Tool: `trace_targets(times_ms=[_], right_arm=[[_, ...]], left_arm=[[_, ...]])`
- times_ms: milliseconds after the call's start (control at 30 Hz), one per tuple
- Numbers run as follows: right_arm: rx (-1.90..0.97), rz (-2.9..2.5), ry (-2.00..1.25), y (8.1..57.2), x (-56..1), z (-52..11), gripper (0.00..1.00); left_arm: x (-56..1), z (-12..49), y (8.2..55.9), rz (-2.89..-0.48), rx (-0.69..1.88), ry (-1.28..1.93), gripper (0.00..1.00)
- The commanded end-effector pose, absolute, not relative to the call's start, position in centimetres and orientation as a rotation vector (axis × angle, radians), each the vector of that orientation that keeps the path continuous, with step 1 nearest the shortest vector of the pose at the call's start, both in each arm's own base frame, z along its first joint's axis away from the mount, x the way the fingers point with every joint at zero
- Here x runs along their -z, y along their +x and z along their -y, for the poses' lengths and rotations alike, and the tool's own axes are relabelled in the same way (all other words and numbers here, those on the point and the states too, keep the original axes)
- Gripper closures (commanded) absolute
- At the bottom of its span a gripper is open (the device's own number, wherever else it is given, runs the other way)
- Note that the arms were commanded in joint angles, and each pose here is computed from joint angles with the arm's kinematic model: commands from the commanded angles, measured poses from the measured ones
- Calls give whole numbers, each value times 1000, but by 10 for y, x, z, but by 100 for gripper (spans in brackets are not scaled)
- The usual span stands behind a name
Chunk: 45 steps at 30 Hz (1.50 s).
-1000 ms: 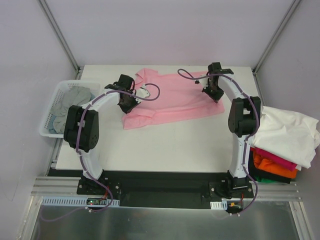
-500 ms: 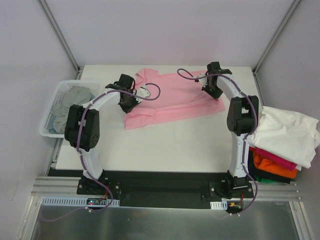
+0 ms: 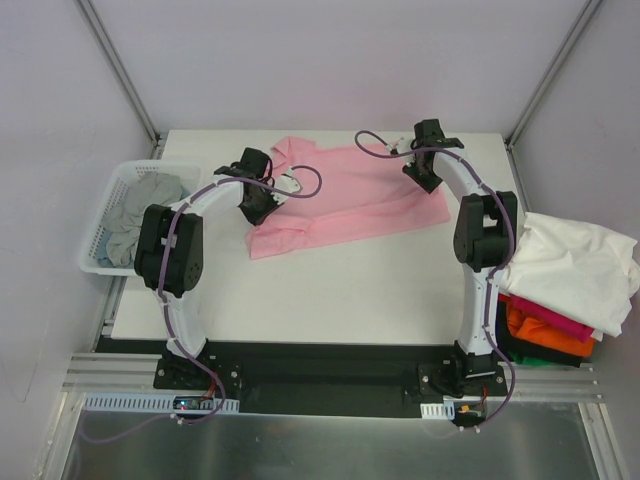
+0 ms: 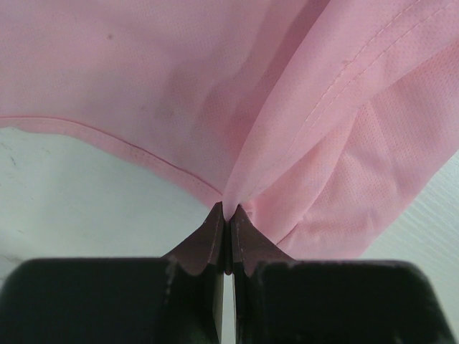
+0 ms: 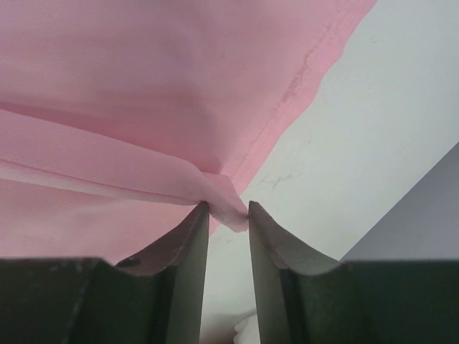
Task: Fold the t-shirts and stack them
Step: Fold the flattened tshirt in 1/3 of the way
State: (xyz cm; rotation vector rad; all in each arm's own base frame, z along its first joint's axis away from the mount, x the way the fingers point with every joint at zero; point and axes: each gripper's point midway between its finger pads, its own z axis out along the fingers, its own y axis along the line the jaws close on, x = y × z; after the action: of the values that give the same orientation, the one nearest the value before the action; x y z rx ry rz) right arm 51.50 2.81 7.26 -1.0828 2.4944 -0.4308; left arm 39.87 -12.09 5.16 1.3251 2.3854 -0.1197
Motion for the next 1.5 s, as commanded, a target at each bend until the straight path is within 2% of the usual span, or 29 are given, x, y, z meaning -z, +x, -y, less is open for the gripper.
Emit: trace_targets(times_ms=[0,67,100,200,300,633,1000,1467], right_arm=[[494,-2416,-1004,530,-103,-29,66],[504,-2411,-998,532,-104,-28,64],[508,-2410,-1001,532,-104,-28,57],[531,-2400,-987,534,-107,-25,50],[527,-2383,-981,533,-111,-26,47],[526,-2415,-999,516,-101,-24,46],[548,-2444,-1018,508,-89,-18,46],[538,-2469,-1028,501,-74,-18,46]], left_arm=[[-62,117,407,-2381,91,1301,100],[-61,118,407,-2383,90,1301,100],[-60,118,408,-2384,88,1304,100],[-59,117,410,-2389,85,1296,100],[-59,119,414,-2388,84,1289,100],[-67,121,434,-2369,42,1264,100],[-84,113,428,-2330,-14,1287,100],[-131,107,433,-2225,-114,1271,100]])
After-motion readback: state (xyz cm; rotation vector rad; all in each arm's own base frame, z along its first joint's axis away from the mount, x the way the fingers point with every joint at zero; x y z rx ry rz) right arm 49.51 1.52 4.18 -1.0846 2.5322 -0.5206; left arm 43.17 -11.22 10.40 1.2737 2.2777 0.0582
